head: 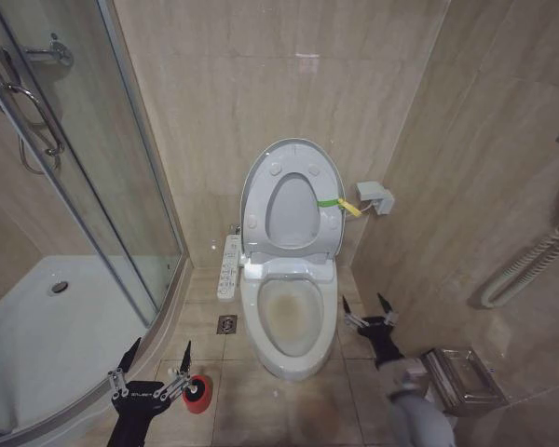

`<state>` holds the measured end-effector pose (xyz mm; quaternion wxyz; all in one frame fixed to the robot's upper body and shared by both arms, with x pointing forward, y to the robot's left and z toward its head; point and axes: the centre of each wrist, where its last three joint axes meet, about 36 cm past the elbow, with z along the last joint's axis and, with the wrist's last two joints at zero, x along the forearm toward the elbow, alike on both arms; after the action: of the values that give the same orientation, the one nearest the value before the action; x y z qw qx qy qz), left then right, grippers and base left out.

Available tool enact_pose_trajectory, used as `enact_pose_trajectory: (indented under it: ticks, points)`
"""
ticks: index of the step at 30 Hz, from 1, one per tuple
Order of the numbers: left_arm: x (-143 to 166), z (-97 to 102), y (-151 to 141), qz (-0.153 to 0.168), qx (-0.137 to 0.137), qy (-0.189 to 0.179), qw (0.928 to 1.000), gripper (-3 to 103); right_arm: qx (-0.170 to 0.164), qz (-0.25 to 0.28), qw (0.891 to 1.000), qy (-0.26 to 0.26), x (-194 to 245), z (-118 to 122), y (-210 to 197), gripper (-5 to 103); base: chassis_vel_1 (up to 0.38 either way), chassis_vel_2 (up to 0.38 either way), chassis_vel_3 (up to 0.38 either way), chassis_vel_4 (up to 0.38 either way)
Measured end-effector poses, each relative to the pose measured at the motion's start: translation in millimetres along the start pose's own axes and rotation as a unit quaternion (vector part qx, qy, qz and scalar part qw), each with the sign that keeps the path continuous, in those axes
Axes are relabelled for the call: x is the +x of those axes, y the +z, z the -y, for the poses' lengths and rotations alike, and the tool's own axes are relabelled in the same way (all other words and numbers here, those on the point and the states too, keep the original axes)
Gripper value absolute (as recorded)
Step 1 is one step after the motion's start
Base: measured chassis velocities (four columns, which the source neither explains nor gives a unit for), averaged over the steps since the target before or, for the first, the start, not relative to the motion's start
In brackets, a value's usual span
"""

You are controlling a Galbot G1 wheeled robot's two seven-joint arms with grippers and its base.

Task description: Open the toilet lid, clean the toilet bowl with a toilet brush, close the toilet lid, and flush.

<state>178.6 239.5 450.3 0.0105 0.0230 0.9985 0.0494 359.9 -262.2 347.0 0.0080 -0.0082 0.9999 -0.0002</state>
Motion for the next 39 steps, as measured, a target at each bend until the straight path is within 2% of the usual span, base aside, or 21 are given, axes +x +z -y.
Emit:
enact_pose_trajectory:
  ticks: [13,20,24,27,28,32,39]
  points:
    - [0.0,0.0,0.0,0.0,0.0,0.0,1.0,99,-0.02,-0.101,0.995,-0.018,-92.3,-53.5,-26.3,100,0.0,0.0,0.0,0.0]
    - [0.0,0.0,0.0,0.0,0.0,0.0,1.0,99,-0.018,-0.104,0.994,-0.015,-93.6,-54.0,-26.8,100,0.0,0.0,0.0,0.0]
    - [0.0,0.0,0.0,0.0,0.0,0.0,1.0,99,-0.012,-0.066,0.998,-0.001,-75.1,-44.6,-27.5,100,0.0,0.0,0.0,0.0]
    - [0.0,0.0,0.0,0.0,0.0,0.0,1.0,99,-0.006,-0.007,1.0,0.019,-48.6,-31.6,-32.0,100,0.0,0.0,0.0,0.0]
    - [0.0,0.0,0.0,0.0,0.0,0.0,1.0,99,-0.006,-0.007,1.0,0.019,-48.6,-31.6,-32.0,100,0.0,0.0,0.0,0.0]
    - [0.0,0.0,0.0,0.0,0.0,0.0,1.0,99,0.004,0.073,0.996,0.041,-13.3,-16.6,-41.9,100,0.0,0.0,0.0,0.0]
    - [0.0,0.0,0.0,0.0,0.0,0.0,1.0,99,0.005,0.083,0.996,0.043,-8.8,-15.2,-43.4,100,0.0,0.0,0.0,0.0]
